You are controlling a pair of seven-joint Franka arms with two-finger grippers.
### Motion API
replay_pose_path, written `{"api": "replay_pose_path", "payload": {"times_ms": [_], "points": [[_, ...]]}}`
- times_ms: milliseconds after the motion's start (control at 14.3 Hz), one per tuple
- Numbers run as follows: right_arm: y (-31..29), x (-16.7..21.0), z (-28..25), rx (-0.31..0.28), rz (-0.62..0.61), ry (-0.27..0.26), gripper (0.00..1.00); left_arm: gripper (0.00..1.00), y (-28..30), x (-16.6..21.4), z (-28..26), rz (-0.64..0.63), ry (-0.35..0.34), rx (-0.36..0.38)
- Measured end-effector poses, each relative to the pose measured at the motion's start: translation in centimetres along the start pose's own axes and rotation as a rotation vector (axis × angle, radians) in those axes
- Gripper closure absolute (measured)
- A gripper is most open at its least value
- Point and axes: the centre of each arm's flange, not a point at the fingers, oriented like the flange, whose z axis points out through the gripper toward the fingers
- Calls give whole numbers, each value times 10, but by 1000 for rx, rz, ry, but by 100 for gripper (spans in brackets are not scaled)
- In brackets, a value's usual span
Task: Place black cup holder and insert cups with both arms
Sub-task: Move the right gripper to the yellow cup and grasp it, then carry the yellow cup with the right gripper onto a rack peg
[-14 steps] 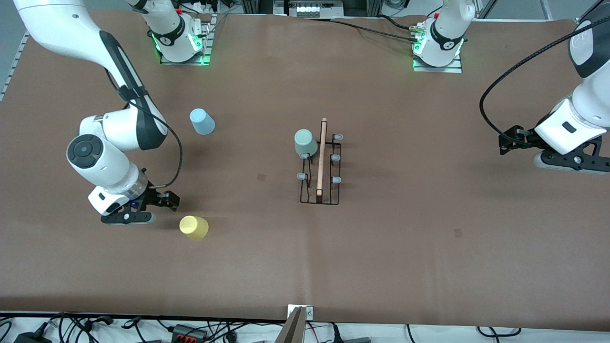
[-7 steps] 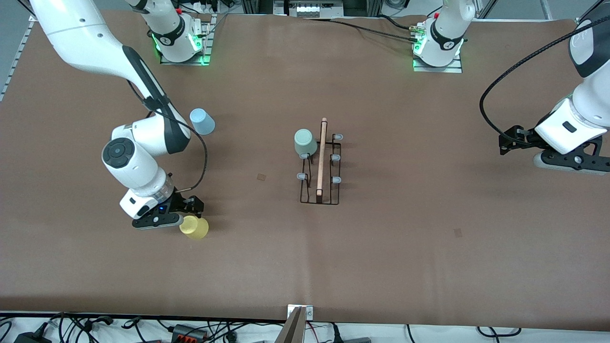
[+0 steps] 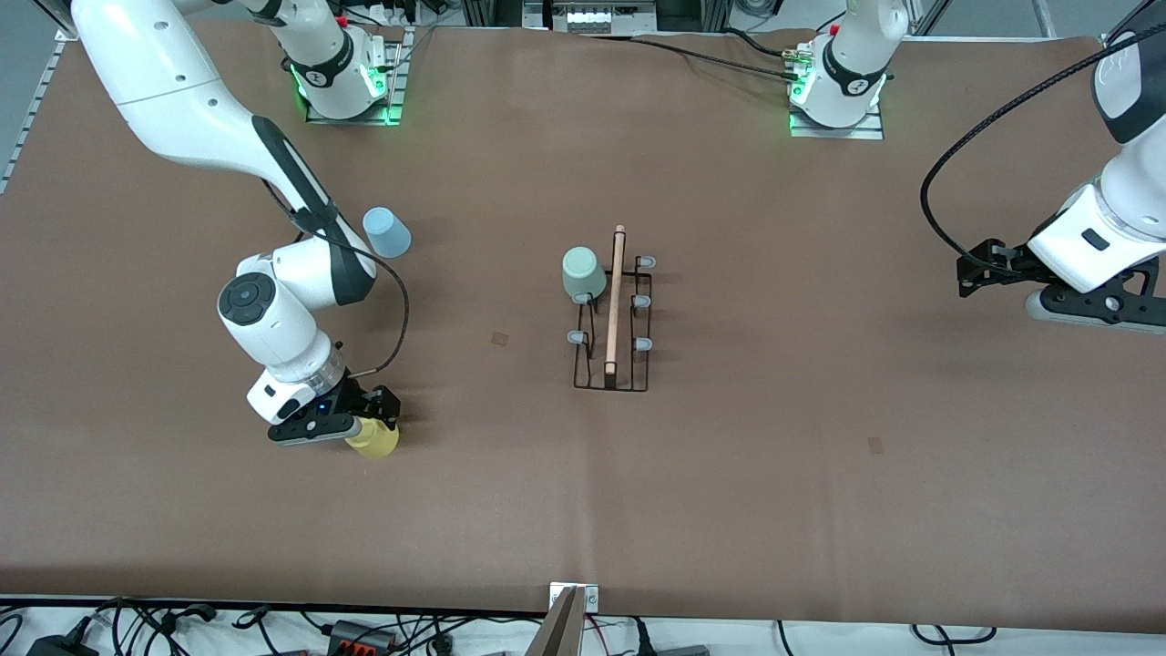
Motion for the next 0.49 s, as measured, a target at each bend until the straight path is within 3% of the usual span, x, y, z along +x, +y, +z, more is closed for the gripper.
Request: {"api": "replay_pose_path", "payload": {"times_ms": [210,279,349,489], "points": [[4,-1,4,-6,-11,12,6,0,0,1,-7,-1,15,1],[2,-1,4,-6,-18,13,14,0,0,2,-9,-1,19,2],[-2,0,3,-5,-26,15,28,0,-1,2,-11,-1,22,2],[-11,4,-3,-8,-43,7,32,0,0,2,-12,-4,26,-10]]}}
